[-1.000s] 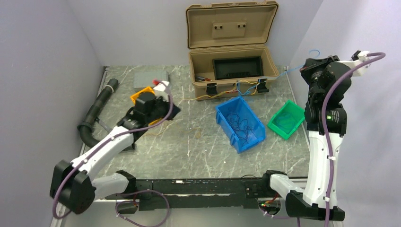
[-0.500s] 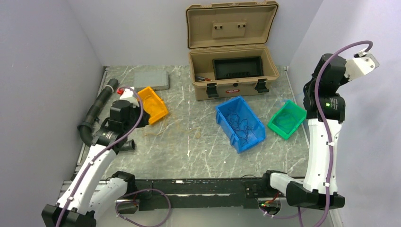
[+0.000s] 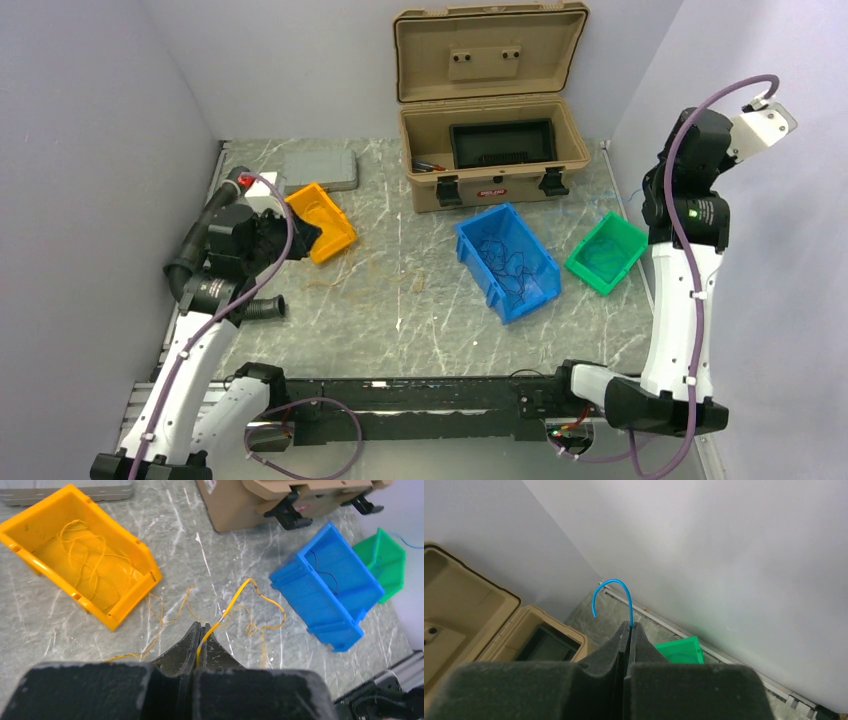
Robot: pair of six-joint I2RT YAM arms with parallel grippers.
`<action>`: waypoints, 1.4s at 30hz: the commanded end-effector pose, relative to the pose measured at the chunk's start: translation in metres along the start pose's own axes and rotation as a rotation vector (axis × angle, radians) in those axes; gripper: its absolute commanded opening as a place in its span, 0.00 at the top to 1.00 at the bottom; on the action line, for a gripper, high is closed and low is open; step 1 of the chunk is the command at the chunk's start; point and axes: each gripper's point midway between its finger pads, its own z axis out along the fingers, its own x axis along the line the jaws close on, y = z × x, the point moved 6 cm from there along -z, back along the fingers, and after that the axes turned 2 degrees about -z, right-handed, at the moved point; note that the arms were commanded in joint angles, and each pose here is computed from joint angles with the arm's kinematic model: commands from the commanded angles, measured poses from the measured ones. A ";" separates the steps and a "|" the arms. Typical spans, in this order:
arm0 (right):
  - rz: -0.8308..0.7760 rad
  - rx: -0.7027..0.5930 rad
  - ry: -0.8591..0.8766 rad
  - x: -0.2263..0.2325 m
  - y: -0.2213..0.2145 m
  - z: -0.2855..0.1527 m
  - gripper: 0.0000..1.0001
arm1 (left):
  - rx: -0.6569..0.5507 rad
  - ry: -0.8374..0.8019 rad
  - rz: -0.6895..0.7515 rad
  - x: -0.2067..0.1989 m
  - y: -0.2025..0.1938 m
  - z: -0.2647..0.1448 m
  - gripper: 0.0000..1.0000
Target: Untangle the cables
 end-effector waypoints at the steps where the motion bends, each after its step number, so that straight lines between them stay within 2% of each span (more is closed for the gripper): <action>1: -0.066 0.019 0.006 0.005 -0.003 0.009 1.00 | -0.010 -0.149 0.094 -0.023 0.017 -0.010 1.00; 9: -0.063 -0.029 -0.003 0.010 0.025 0.006 1.00 | -0.001 -0.177 0.137 -0.028 0.016 -0.021 1.00; 22: -0.107 -0.069 -0.072 0.006 0.029 0.017 1.00 | 0.021 -0.248 0.124 -0.042 0.023 -0.023 1.00; 34: -0.077 -0.136 -0.027 0.026 0.076 0.014 1.00 | 0.048 -0.269 0.126 -0.055 0.026 -0.017 1.00; 42: -0.122 -0.110 -0.076 0.014 0.042 0.024 1.00 | 0.064 -0.273 0.128 -0.060 0.024 -0.012 1.00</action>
